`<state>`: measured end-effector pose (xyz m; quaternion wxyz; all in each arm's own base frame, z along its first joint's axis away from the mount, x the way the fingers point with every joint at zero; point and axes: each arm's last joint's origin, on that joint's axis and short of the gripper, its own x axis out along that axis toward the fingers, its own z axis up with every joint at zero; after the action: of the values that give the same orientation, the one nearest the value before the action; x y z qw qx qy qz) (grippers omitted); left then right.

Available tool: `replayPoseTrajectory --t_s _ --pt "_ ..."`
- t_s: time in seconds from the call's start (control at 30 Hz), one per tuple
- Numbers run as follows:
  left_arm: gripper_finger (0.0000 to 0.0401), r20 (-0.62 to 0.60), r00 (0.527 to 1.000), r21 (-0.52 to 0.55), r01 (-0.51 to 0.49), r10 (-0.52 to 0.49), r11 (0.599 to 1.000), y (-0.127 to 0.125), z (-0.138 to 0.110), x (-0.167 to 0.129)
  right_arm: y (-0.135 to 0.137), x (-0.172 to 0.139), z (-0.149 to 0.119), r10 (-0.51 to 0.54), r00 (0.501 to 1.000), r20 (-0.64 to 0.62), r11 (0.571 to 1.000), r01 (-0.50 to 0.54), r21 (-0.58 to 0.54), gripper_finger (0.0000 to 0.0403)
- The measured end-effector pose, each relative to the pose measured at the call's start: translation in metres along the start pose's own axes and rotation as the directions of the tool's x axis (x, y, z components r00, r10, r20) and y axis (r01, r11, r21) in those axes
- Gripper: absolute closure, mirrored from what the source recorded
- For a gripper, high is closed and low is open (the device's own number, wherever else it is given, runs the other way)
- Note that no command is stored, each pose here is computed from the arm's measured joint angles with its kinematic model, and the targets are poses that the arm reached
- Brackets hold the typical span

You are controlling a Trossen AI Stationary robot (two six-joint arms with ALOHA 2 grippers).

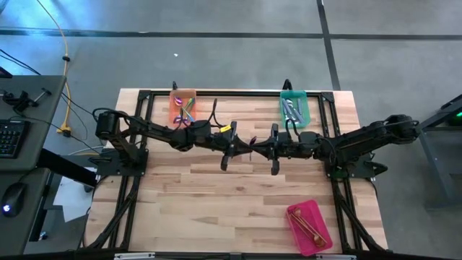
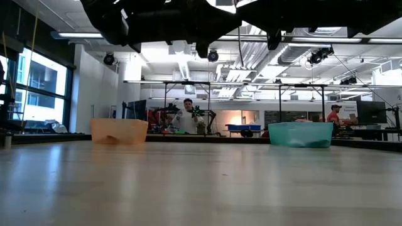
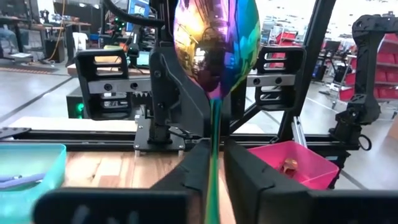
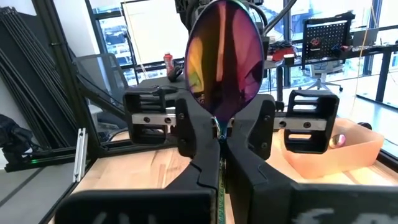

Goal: Sort silverware by color (type)
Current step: Put the blue spoon into the orange bin

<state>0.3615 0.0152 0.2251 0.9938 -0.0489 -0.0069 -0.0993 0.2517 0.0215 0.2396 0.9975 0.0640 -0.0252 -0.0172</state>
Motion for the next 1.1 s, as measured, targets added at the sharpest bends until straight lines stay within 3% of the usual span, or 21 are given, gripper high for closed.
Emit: replayPoseTrajectory --t_s 0.13,0.4,0.7,0.87,1.0,1.1 --pt "0.0393 0.004 1.000 0.011 -0.002 0.002 1.000 0.000 0.000 0.000 0.000 0.000 0.001 0.001 1.000 0.006 1.000 -0.001 0.001 0.0403" --pt "0.0398 0.002 1.000 0.020 -0.010 0.010 1.000 0.003 0.001 -0.001 0.000 0.000 0.001 0.015 1.000 0.005 1.000 -0.015 0.019 0.0396" --pt "0.0400 -0.131 0.990 0.051 -0.047 0.054 0.998 0.009 -0.002 -0.008 -0.002 -0.001 0.005 -0.029 0.999 0.026 0.999 0.028 0.029 0.0312" --pt "0.0400 -0.232 0.963 0.089 -0.120 0.137 0.989 0.006 0.008 -0.022 -0.003 -0.002 0.005 -0.039 0.999 0.015 0.999 0.039 -0.025 0.0290" --pt "0.0400 -0.401 0.878 0.078 -0.253 0.262 0.964 0.004 0.016 -0.047 -0.006 -0.003 -0.004 -0.108 0.992 -0.068 0.993 0.105 -0.055 0.0296" --pt "0.0400 -0.556 0.746 0.052 -0.409 0.367 0.911 0.008 0.023 -0.079 -0.008 -0.004 -0.013 -0.144 0.978 -0.155 0.989 0.135 -0.066 0.0310"
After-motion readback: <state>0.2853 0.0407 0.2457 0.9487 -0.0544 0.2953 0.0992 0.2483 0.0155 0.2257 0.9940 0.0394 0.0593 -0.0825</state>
